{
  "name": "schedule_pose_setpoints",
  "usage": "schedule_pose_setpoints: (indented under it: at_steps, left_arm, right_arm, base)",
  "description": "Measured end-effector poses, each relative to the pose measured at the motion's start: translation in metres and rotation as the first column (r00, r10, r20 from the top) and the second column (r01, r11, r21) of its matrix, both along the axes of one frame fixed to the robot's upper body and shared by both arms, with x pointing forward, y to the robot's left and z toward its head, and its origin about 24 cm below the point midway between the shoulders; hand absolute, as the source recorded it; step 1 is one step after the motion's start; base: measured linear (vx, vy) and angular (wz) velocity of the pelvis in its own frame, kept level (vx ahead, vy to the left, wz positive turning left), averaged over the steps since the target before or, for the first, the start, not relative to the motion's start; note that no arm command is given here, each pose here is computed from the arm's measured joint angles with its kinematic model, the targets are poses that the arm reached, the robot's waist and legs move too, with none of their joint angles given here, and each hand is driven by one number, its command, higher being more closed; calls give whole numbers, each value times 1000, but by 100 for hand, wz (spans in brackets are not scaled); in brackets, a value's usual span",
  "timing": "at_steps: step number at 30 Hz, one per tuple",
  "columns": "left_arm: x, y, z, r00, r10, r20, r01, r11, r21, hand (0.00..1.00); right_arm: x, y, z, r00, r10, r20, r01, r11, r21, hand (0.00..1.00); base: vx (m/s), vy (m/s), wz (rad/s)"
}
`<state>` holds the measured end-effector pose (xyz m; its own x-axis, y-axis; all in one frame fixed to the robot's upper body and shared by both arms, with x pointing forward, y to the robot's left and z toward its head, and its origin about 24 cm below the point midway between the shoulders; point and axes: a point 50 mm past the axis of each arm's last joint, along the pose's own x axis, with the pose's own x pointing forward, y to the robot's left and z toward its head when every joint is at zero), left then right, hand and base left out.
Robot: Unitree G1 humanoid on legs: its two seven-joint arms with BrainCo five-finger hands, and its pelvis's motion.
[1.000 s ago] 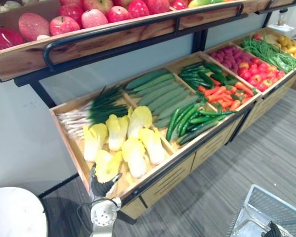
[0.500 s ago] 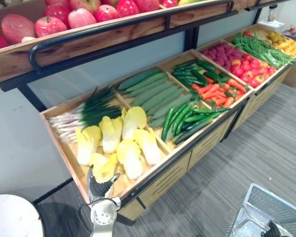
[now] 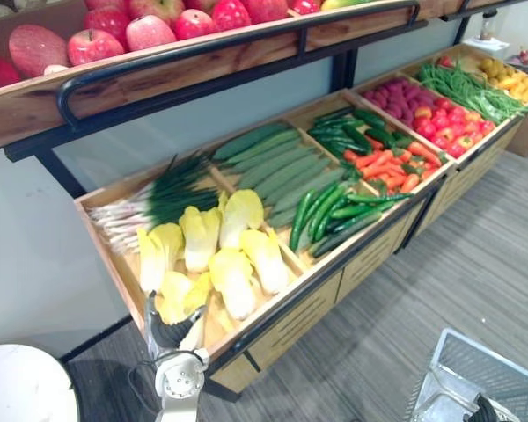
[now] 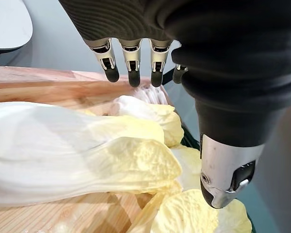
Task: Pick vegetable in the basket
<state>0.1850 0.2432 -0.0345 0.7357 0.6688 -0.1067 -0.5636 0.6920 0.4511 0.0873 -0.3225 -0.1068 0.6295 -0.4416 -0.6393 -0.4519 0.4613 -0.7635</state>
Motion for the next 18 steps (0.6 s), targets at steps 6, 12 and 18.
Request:
schedule_pose_setpoints:
  at_steps: [6,12,18]
  left_arm:
    - [0,0,-1,1000,2,-4,-2,1000,-3,0]
    - [-2,2,-4,1000,11,-19,-11,1000,-7,0]
    - [2,3,-4,999,32,-10,-32,999,-2,0]
  right_arm:
    - [0,1,0,1000,4,-1,-4,1000,1,100]
    - [0,1,0,1000,5,-2,-5,1000,1,100]
    - [1,1,0,1000,6,-2,-6,1000,1,100]
  base:
    - [2,0,1]
    - [3,-1,-1]
    - [2,-1,-1]
